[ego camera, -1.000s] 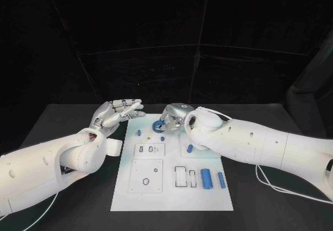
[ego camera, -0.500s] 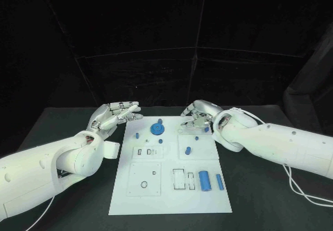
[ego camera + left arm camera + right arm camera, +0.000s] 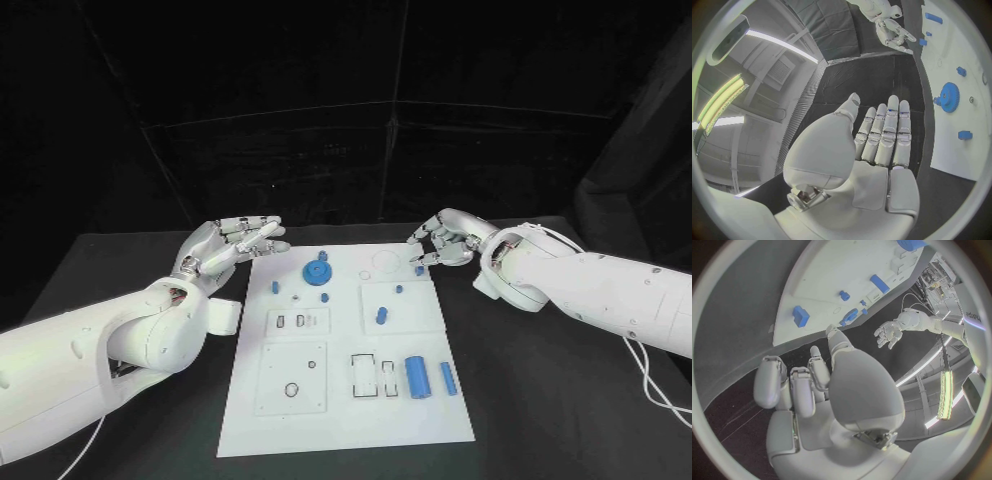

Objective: Assemble the parts on the task board

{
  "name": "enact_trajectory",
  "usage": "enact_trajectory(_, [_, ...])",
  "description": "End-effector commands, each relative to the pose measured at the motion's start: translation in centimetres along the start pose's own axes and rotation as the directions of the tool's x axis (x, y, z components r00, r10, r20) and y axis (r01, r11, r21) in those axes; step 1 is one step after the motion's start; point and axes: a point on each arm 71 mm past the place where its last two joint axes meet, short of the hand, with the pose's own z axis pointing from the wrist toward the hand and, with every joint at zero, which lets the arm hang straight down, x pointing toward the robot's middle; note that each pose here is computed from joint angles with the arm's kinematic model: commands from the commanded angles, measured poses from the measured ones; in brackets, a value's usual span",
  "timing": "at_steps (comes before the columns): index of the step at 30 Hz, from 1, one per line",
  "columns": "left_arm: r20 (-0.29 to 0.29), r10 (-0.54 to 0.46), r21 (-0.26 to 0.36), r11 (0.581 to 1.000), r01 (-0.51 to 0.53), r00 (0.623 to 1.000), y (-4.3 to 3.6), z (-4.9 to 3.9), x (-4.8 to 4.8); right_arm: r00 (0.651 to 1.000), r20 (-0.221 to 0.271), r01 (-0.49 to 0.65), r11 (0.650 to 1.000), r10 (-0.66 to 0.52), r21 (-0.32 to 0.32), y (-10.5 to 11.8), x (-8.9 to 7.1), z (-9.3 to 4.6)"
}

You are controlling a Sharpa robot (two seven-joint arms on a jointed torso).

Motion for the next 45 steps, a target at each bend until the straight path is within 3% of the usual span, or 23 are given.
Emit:
enact_trajectory(1, [-0.016,-0.004,0.012,1.0,0.004,1.0,-0.13,0.1,0.15,0.999,-0.032,-0.011,0.999,0.01,-0.033,-0.1,0.1,0.0])
enact_trajectory(19, [-0.008,0.0,0.013,1.0,0.0,1.0,0.0,0.24,-0.12,0.997,-0.072,0.025,1.0,-0.024,0.013,-2.0,1.3,-0.4])
enact_trajectory(45, [-0.003,0.003,0.01,1.0,-0.003,1.0,0.1,0.29,-0.3,0.996,-0.085,0.028,0.999,-0.025,0.036,-2.9,2.3,-0.4])
